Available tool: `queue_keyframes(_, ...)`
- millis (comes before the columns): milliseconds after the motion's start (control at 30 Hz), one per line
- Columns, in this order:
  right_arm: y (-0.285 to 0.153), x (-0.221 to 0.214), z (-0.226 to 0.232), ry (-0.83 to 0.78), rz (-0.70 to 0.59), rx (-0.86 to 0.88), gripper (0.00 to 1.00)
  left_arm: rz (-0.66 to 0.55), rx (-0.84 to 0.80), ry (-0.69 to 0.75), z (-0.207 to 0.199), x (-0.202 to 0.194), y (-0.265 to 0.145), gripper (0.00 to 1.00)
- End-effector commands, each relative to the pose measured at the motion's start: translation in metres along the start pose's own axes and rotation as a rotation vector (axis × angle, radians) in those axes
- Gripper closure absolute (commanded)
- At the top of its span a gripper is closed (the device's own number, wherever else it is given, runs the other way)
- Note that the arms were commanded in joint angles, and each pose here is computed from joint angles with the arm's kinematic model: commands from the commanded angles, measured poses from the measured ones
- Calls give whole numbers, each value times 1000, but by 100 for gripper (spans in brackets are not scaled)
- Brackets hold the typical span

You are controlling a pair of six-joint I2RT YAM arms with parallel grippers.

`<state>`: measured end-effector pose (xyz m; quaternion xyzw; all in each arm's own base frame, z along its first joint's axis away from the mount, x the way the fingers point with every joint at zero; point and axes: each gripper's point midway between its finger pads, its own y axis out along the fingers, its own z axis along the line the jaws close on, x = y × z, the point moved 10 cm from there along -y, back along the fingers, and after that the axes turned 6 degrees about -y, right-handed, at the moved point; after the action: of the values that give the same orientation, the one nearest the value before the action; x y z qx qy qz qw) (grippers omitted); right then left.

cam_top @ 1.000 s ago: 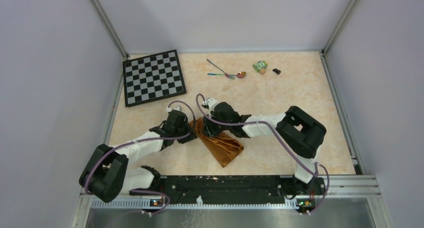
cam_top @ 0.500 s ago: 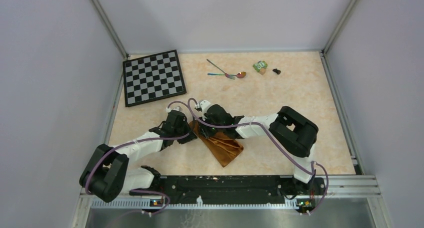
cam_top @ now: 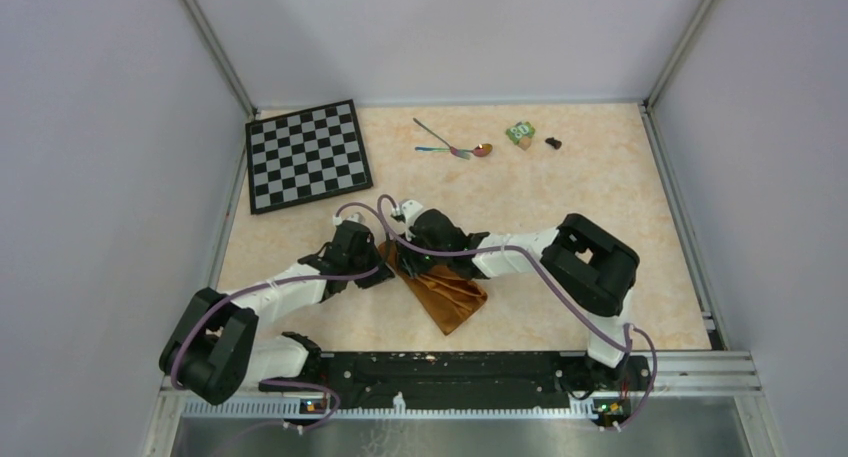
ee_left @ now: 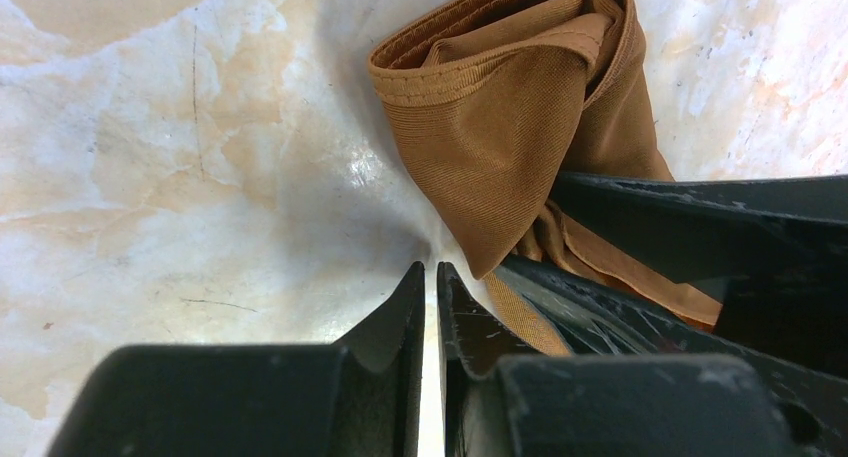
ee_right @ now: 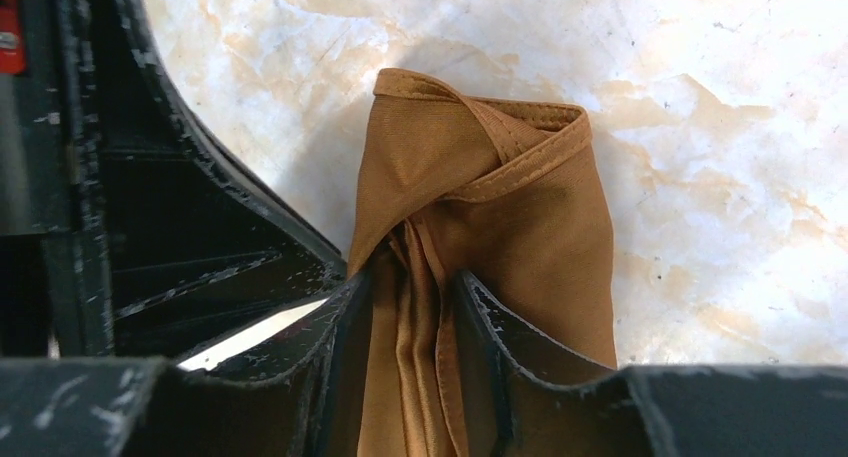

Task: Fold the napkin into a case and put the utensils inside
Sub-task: Grasp the top corner of the smaller rectangle folded napkin from the folded napkin.

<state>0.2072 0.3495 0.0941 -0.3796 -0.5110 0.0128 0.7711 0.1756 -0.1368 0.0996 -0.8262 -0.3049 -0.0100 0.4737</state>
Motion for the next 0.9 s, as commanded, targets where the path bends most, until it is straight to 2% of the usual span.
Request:
queue_keyframes(0,-24,25,7,12,-103,27,64,-2,25,17,7,-3,-1,87)
queue_keyframes(333,-14,9,1,-17,-55,13,65,-3,20,16,6,-2,-3,87)
queue_keyframes(533,-6,7,0,-30,-44,15,72,-1,18,17,5,-2,-3,87)
queue_keyframes(767,4,1,-3,-33,-21,-3,71,-2,11,15,4,-1,-2,88)
queue_keyframes(867,6,4,-4,-22,-29,-16,80,8,4,10,3,-1,1,89)
